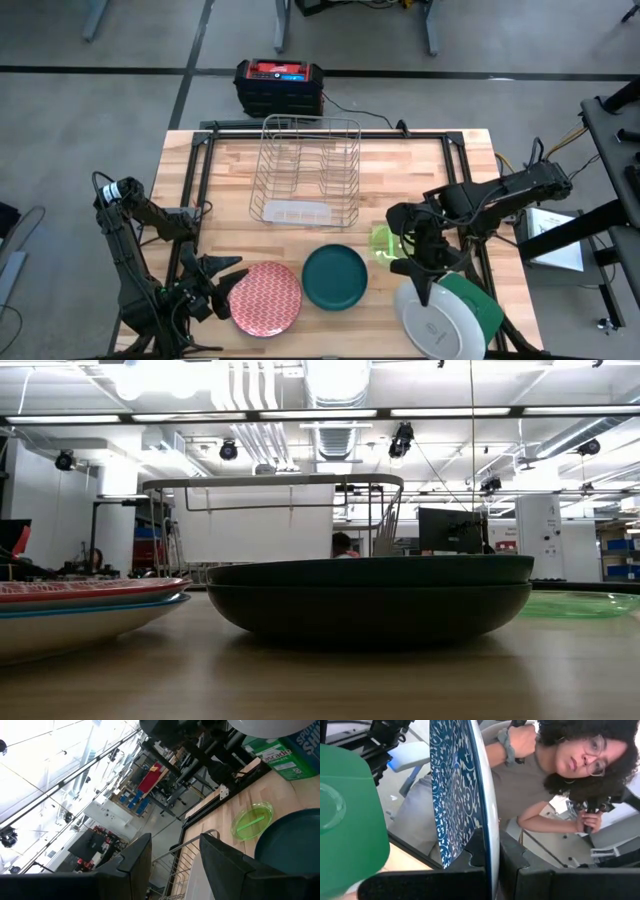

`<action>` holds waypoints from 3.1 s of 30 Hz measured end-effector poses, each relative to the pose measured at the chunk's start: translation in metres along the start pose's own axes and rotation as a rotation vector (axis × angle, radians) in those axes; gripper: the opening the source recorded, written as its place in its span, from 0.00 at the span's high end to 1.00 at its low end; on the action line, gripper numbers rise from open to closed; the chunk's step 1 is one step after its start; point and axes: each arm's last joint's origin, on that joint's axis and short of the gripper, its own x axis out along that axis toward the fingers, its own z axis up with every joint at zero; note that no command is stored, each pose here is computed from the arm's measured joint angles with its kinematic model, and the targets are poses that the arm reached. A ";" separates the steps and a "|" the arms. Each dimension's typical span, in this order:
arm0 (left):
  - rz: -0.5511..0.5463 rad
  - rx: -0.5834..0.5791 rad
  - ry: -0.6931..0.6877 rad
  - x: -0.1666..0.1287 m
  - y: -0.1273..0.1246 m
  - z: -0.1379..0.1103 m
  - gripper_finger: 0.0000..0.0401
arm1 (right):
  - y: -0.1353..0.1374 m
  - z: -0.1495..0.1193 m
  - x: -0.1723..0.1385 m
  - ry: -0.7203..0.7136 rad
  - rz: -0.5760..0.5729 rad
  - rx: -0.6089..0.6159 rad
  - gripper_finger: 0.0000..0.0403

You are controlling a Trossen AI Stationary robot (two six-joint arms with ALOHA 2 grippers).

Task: Sort dishes
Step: Put the blue patterned plate into the dish rack

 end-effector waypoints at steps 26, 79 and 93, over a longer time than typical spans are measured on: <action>0.003 0.001 0.004 0.001 0.001 0.000 0.61 | -0.027 -0.037 -0.156 0.075 -0.477 0.055 0.99; 0.077 -0.011 0.088 0.030 0.014 -0.005 0.61 | 0.036 -0.189 -0.273 1.004 -1.860 0.966 0.99; 0.077 -0.005 0.088 0.030 0.014 -0.005 0.61 | 0.041 -0.194 -0.272 1.085 -1.798 0.944 0.99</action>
